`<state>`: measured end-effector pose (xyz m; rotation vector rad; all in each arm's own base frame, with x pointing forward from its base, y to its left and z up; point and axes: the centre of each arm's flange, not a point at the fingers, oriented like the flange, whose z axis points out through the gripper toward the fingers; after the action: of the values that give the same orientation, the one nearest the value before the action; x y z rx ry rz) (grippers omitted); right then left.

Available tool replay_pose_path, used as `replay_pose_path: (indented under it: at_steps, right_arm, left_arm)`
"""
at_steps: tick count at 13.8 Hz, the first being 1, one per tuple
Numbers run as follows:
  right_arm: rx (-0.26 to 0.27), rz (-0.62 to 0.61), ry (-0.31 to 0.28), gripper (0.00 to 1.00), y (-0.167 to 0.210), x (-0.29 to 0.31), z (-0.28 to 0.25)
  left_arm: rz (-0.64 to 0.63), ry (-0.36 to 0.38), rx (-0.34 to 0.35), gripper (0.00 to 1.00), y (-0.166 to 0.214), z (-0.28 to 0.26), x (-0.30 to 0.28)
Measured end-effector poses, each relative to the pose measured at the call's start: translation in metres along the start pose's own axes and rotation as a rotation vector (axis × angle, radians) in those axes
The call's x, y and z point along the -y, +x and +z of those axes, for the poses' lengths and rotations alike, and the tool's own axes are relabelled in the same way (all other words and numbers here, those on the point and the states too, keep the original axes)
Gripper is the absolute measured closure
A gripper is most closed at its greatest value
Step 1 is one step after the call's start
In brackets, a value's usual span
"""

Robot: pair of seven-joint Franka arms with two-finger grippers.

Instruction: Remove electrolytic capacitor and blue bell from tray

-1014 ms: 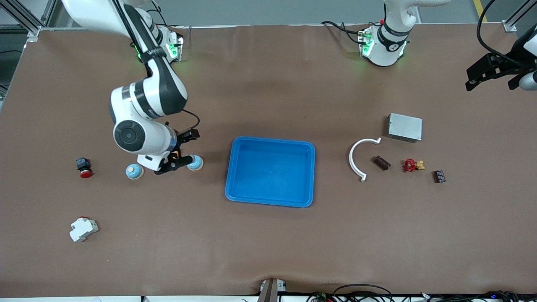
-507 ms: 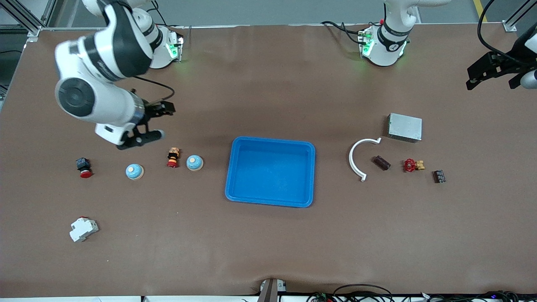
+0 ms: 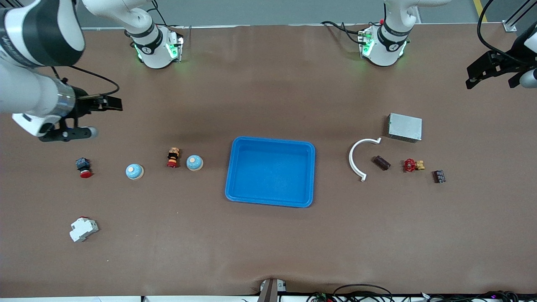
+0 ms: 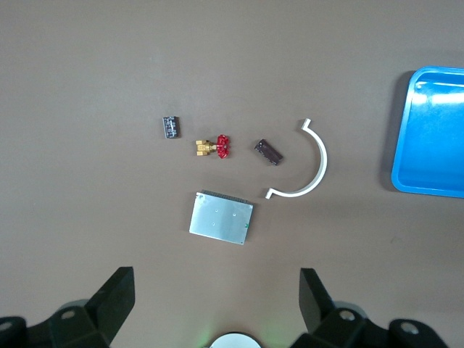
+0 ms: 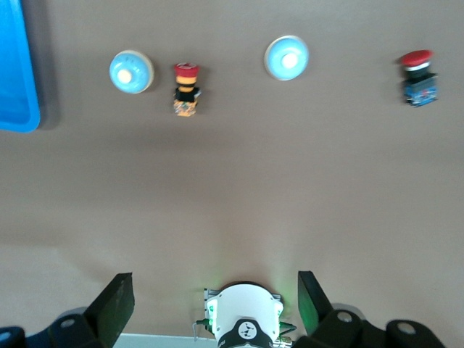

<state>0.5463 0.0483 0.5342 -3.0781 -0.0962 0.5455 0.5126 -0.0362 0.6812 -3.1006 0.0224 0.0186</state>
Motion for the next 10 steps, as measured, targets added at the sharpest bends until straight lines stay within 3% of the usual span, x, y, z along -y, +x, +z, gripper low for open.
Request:
replay_pose_path:
  at_steps: [6, 10]
  right_arm:
    - [-0.104, 0.103, 0.027, 0.0, -0.008, -0.057, -0.044]
    - [-0.129, 0.143, 0.035, 0.0, -0.01, -0.079, -0.054]
  left_arm:
    - [0.01, 0.0, -0.008, 0.0, -0.005, -0.006, -0.005]
    - [0.012, 0.0, -0.009, 0.0, -0.006, -0.007, -0.006]
